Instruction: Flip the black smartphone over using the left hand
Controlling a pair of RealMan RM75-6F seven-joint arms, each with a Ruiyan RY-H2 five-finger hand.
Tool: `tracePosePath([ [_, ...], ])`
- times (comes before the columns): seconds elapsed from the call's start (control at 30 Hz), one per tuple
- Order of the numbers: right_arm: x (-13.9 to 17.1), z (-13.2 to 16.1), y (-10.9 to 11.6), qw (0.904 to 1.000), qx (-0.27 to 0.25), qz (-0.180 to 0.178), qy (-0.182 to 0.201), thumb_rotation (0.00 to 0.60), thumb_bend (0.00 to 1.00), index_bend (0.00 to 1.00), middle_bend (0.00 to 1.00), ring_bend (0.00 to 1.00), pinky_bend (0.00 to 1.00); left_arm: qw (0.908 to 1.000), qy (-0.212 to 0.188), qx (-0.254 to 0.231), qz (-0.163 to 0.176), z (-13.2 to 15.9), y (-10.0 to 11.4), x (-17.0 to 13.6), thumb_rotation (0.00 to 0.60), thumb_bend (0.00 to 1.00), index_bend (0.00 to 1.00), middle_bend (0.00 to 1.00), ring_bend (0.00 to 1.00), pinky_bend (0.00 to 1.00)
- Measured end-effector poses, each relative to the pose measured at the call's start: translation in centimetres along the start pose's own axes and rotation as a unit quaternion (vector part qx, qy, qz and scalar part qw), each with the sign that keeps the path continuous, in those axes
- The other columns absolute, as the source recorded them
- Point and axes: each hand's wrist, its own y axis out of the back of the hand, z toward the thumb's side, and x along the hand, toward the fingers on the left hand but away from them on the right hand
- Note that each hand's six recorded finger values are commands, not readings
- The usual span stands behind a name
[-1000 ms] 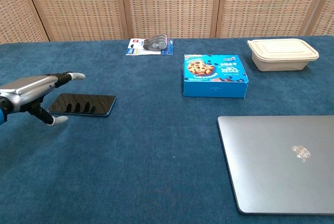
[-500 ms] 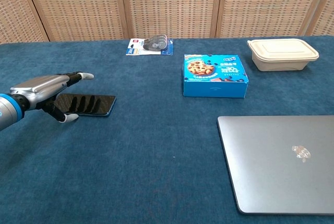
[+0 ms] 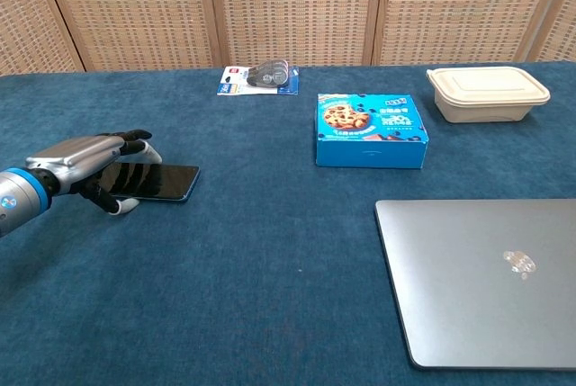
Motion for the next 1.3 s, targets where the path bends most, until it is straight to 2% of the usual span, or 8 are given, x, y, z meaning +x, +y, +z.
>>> tracePosePath([
  [0.33, 0.0, 0.0, -0.1, 1.0, -0.003, 0.002, 0.001, 0.6, 0.0, 0.02, 0.0, 0.0, 0.0, 0.9985, -0.016, 0.036, 0.038, 0.0, 1.2, 0.6, 0.6, 0.53, 0.47, 0.0, 0.0, 0.0],
  [0.57, -0.1, -0.1, -0.2, 1.0, -0.003, 0.003, 0.0, 0.6, 0.0, 0.02, 0.0, 0.0, 0.0, 0.9966, -0.016, 0.073, 0.033, 0.3, 2.8, 1.9, 0.6, 0.55, 0.49, 0.0, 0.0, 0.0],
  [0.63, -0.1, -0.1, -0.2, 1.0, -0.002, 0.004, -0.001, 0.6, 0.0, 0.03, 0.0, 0.0, 0.0, 0.9959, -0.009, 0.084, 0.032, 0.5, 3.5, 2.5, 0.6, 0.53, 0.41, 0.0, 0.0, 0.0],
  [0.7, -0.1, -0.2, -0.3, 1.0, -0.002, 0.005, -0.002, 0.6, 0.0, 0.03, 0.0, 0.0, 0.0, 0.9952, -0.003, 0.092, 0.034, 0.6, 4.2, 3.0, 0.6, 0.45, 0.18, 0.0, 0.0, 0.0],
  [0.8, -0.2, -0.3, -0.3, 1.0, -0.001, 0.006, -0.003, 0.6, 0.0, 0.03, 0.0, 0.0, 0.0, 0.9937, 0.006, 0.103, 0.043, 1.1, 5.7, 4.0, 0.6, 0.29, 0.0, 0.0, 0.0, 0.0],
  [0.93, -0.3, -0.4, -0.5, 0.9999, 0.0, 0.009, -0.006, 0.6, 0.0, 0.03, 0.0, 0.0, 0.0, 0.9928, 0.015, 0.1, 0.064, 2.0, 8.1, 5.3, 0.6, 0.22, 0.0, 0.0, 0.0, 0.0],
  [1.23, -0.3, -0.4, -0.6, 0.9999, -0.002, 0.011, -0.007, 0.6, 0.0, 0.04, 0.0, 0.0, 0.0, 0.9919, 0.019, 0.094, 0.083, 3.0, 10.3, 5.7, 0.6, 0.2, 0.0, 0.0, 0.0, 0.0],
  [1.3, -0.3, -0.4, -0.5, 0.9999, -0.003, 0.011, -0.006, 0.6, 0.0, 0.04, 0.0, 0.0, 0.0, 0.9923, 0.017, 0.089, 0.085, 3.0, 10.6, 5.5, 0.6, 0.15, 0.0, 0.0, 0.0, 0.0],
])
